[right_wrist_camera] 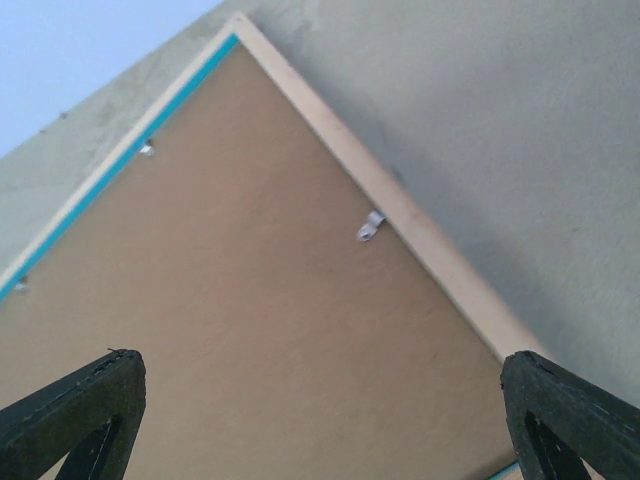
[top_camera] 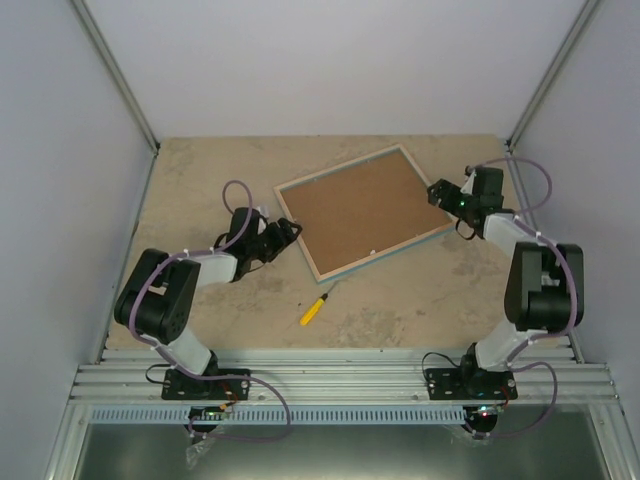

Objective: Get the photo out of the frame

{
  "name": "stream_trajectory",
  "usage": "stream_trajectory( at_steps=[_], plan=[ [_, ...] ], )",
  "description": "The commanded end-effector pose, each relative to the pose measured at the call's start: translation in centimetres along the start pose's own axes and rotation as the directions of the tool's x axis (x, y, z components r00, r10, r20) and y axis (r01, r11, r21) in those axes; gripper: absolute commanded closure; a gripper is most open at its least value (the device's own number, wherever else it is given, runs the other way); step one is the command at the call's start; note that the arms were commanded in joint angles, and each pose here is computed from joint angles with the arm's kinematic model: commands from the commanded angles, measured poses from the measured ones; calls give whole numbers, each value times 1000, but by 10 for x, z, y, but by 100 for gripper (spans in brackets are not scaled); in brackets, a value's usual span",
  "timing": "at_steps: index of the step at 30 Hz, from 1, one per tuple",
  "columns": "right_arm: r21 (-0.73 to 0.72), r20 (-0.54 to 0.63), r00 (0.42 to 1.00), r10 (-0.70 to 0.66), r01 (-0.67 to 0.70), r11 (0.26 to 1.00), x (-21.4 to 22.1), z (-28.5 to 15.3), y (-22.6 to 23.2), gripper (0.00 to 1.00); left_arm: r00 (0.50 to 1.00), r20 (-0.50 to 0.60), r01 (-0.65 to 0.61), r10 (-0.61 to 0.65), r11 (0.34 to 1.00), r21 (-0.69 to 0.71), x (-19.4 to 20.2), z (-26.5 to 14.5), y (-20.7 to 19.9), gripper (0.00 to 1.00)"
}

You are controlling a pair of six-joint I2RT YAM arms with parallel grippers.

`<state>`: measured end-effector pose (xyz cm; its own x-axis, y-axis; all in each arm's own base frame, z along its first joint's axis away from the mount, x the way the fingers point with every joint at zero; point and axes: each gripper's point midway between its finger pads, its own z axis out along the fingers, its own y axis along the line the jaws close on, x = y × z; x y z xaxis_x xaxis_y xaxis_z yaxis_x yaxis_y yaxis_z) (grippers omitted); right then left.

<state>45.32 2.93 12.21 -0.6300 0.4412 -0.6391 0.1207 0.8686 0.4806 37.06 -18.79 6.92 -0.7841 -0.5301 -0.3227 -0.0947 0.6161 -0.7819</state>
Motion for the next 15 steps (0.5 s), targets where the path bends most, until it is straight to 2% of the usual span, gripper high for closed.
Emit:
stream_trajectory(
  at_steps=[1,7,15],
  plan=[
    [31,-76,994,-77,80,996,3,21,-21,2,999,-2,-35,35,998,-48,-3,1,7,21],
    [62,-150,983,-110,120,991,10,42,-44,2,999,-21,-38,37,997,-74,0,7,14,19],
    [3,-235,965,-120,124,992,39,53,-45,2,996,-42,-77,72,988,-136,0,17,23,18]
  ],
)
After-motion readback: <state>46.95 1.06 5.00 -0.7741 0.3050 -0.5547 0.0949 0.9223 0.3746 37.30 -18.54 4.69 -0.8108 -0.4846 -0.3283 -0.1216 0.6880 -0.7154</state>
